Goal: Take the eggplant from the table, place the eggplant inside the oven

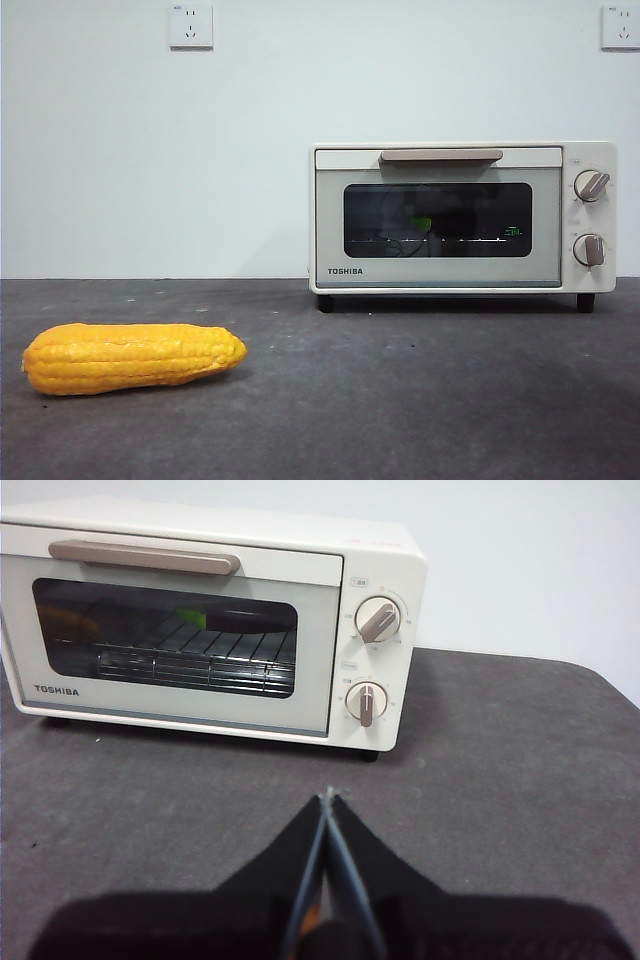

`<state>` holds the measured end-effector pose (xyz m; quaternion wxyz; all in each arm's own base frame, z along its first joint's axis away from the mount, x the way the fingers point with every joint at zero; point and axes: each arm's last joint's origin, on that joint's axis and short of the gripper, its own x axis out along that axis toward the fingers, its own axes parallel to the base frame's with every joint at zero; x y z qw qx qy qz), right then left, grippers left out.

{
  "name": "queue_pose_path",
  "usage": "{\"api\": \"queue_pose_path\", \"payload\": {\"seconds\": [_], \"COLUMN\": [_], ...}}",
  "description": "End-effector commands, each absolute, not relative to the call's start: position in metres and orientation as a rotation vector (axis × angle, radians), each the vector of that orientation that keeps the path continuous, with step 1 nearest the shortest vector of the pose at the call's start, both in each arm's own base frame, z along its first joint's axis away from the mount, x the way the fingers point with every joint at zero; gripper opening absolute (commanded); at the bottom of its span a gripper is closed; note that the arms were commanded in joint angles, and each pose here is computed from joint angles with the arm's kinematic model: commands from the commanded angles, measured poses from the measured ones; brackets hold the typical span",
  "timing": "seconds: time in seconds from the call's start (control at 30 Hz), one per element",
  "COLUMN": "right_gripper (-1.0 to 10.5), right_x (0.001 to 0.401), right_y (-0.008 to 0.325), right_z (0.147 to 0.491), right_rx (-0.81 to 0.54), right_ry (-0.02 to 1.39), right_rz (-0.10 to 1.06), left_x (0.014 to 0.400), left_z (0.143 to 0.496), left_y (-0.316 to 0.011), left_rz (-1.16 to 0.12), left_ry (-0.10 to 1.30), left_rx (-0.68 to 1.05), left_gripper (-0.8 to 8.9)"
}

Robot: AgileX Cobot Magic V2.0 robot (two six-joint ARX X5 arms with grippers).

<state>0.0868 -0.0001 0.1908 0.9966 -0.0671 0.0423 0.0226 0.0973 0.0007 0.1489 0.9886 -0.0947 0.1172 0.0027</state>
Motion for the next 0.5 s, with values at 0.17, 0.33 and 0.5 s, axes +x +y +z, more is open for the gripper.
{"api": "queue_pose_path", "payload": {"seconds": [0.17, 0.33, 0.5], "right_gripper": [0.0, 0.0, 0.0], "right_x": [0.093, 0.096, 0.096], "right_y": [0.0, 0.0, -0.001], "right_z": [0.169, 0.152, 0.151], "right_rx": [-0.106, -0.059, -0.059], "right_ry": [0.11, 0.155, 0.168], "right_rz": [0.045, 0.034, 0.018], "left_x": [0.098, 0.098, 0.098], "left_z": [0.146, 0.146, 0.146], "left_y": [0.0, 0.0, 0.0], "left_rz": [0.004, 0.004, 0.004], "left_ry": [0.238, 0.238, 0.238], "left_rx": [-0.196, -0.196, -0.196], "left_gripper": [-0.04, -0.04, -0.04]}}
